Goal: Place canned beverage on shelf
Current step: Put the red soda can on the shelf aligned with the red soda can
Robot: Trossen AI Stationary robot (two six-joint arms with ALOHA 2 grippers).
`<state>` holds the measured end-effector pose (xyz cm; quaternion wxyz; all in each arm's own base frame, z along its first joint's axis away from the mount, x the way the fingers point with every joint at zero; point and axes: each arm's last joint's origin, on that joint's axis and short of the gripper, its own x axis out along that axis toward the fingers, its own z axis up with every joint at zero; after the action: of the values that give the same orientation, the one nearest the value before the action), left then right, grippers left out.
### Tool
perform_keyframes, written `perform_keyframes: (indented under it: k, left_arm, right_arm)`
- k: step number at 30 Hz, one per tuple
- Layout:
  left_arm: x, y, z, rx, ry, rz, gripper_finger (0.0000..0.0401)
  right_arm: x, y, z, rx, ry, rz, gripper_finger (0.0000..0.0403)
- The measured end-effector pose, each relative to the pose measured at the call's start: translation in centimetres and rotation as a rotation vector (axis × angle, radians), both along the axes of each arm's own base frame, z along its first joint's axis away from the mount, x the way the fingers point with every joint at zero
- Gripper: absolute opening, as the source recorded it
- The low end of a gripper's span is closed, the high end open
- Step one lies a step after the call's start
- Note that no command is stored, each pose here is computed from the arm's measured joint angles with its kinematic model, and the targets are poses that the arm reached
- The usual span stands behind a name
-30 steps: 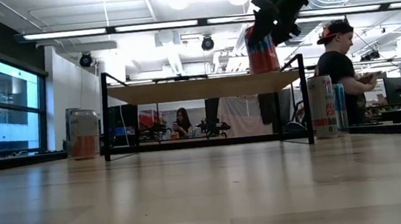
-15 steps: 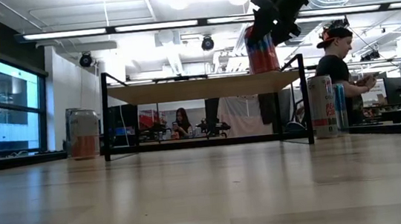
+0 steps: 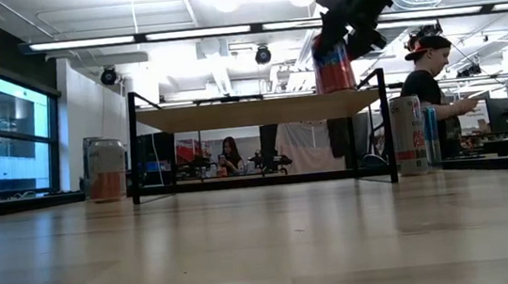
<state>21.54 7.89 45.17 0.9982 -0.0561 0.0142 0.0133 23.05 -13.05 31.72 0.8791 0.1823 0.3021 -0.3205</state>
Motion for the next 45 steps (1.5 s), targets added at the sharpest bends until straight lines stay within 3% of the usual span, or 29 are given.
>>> perform_keyframes:
  k: [13, 22, 27, 38, 45]
  left_arm:
    - [0.0, 0.0, -0.1, 0.019, 0.015, -0.001, 0.0204]
    - [0.0, 0.0, -0.1, 0.019, 0.015, -0.001, 0.0204]
    - [0.0, 0.0, -0.1, 0.02, 0.015, -0.001, 0.0204]
    - [0.0, 0.0, -0.1, 0.02, 0.014, -0.001, 0.0204]
    - [0.0, 0.0, -0.1, 0.02, 0.014, 0.0, 0.0204]
  right_arm:
    - [1.6, -0.7, -1.1, 0.035, -0.002, 0.025, 0.0304]
    - [1.1, -0.4, -1.3, 0.065, 0.02, 0.041, 0.039]
    - [0.4, 0.0, -1.4, 0.093, 0.069, 0.04, 0.0383]
    - [-2.2, 1.6, 1.3, 0.096, -0.027, 0.072, 0.0381]
    - [-4.9, 3.2, 4.3, 0.05, -0.195, 0.082, 0.0381]
